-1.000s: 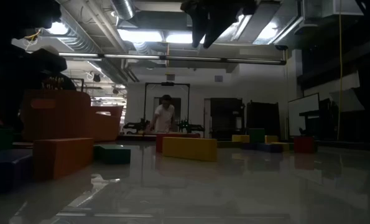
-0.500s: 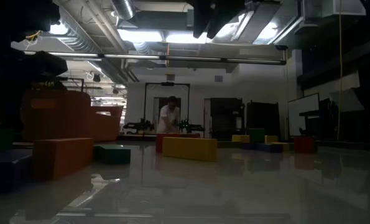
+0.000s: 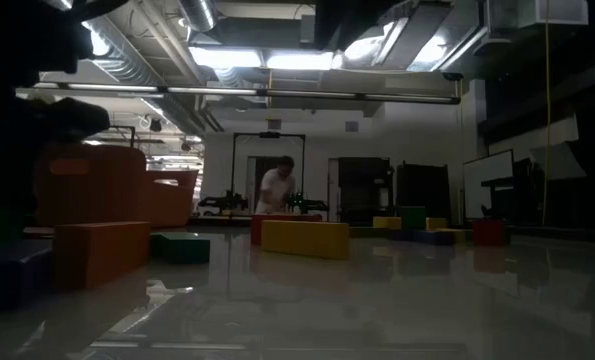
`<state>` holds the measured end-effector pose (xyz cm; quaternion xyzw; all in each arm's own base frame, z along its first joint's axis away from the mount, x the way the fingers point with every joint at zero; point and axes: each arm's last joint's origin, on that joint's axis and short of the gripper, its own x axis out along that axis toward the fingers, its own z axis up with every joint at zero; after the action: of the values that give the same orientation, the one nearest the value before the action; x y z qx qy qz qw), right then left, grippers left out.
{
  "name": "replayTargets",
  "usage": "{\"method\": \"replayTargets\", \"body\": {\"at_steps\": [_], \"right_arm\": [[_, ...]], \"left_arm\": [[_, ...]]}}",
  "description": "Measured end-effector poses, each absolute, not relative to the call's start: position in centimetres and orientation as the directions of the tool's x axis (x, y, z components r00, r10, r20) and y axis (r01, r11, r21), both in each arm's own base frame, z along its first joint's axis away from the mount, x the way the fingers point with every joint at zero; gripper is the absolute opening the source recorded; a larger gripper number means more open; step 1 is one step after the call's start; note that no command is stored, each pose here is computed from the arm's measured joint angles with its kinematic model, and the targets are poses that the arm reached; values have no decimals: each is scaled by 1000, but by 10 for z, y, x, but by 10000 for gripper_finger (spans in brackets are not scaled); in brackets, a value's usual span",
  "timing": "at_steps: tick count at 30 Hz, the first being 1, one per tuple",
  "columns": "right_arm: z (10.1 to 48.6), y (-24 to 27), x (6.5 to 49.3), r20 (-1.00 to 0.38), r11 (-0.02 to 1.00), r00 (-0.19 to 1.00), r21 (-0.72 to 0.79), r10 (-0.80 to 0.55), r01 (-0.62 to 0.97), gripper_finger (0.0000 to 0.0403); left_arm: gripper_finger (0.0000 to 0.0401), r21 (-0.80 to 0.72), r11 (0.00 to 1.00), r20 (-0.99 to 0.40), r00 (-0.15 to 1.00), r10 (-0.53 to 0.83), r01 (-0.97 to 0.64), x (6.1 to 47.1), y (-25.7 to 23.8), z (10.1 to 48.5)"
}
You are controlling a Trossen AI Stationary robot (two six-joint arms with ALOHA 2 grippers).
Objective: Sort blocks by size
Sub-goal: Put the small green block into the red bin
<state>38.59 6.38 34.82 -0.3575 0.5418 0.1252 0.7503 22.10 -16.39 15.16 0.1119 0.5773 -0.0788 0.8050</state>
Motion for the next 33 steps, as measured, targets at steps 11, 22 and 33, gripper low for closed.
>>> {"method": "replayTargets", "body": {"at_steps": [11,22,33], "right_arm": [[277,70,395,-909,753,333,-398,-249,-523,191],[216,75,411,-840,837,528,-376,-126,-397,191],[193,78,411,-803,954,596,-184,-8,-235,191]], "left_arm": [[115,16,966,-945,320,-70,258,218,-165,200],[115,-331,939,-894,287,-344,95,173,-181,278],[132,-385,919,-916,153,-371,-81,120,-229,266]]}}
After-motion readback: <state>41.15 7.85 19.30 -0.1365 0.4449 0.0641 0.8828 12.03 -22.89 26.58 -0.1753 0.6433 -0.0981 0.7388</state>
